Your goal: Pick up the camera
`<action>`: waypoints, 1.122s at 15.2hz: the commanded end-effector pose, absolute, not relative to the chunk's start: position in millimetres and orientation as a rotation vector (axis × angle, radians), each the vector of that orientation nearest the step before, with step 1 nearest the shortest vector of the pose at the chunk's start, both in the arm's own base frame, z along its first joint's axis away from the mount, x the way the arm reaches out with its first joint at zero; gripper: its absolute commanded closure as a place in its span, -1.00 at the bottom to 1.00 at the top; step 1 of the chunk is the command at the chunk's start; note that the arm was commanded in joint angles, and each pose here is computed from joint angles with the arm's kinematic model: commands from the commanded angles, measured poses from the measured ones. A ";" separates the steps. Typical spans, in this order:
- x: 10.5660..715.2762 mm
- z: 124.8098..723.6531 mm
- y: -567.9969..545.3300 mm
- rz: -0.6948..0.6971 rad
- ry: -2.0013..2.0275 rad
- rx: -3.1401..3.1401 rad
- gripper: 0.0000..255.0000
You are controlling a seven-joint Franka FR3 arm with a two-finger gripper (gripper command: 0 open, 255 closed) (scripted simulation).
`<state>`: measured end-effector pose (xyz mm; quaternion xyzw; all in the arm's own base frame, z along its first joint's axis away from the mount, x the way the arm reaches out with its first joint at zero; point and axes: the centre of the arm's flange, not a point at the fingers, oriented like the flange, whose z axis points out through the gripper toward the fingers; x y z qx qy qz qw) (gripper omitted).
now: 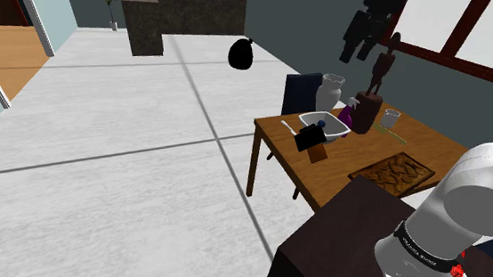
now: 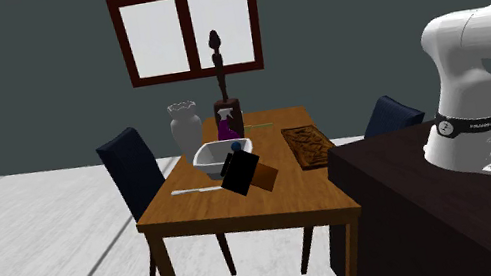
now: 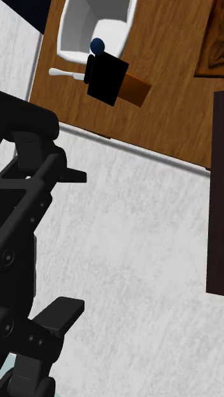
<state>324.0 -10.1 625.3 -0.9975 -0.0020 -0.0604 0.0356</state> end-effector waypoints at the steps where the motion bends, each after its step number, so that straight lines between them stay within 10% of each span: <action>1: 324.0 625.3 -10.1 -0.185 -0.006 -3.065 -1.00; 17: 374.5 494.1 -191.1 -0.320 0.109 -2.883 -1.00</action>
